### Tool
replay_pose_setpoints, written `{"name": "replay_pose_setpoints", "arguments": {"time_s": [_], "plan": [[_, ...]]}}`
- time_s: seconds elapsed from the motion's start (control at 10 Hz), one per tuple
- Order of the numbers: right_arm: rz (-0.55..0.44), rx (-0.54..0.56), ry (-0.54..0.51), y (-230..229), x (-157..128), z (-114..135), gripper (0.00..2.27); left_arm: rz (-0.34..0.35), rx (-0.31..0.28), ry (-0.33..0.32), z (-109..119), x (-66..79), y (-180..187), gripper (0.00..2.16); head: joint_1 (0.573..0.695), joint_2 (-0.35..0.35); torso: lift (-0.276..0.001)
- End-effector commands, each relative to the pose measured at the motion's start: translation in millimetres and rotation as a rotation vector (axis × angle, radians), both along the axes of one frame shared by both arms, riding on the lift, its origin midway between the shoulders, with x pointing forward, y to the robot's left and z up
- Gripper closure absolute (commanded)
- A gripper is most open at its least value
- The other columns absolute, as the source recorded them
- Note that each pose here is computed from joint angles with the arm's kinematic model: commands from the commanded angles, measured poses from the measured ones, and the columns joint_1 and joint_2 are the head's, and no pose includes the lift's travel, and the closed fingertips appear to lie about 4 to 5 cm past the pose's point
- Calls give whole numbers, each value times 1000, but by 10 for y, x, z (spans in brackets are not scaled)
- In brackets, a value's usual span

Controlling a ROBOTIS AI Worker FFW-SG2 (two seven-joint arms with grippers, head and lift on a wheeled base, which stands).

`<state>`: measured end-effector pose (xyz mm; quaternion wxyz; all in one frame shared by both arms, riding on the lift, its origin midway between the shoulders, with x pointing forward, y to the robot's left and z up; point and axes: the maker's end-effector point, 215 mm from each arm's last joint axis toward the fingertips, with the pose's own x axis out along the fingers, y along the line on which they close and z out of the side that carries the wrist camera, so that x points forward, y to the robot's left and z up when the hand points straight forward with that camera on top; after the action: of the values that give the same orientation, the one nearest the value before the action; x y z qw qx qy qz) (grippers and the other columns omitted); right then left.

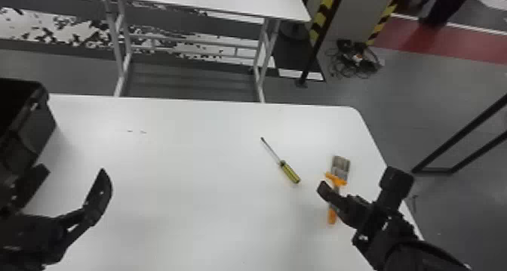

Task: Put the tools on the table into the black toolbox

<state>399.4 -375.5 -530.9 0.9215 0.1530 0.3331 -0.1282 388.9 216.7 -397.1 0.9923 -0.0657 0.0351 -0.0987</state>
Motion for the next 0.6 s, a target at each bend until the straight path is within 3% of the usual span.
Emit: {"name": "replay_pose_setpoints", "arguments": {"time_s": [0.0, 0.5], "plan": [[-3, 0, 19, 20, 53, -85, 110, -2, 3, 1, -4, 5, 5, 33, 695, -228, -75], [5, -11, 101, 56, 93, -329, 120, -11, 5, 14, -69, 7, -1, 33, 695, -217, -75]]}}
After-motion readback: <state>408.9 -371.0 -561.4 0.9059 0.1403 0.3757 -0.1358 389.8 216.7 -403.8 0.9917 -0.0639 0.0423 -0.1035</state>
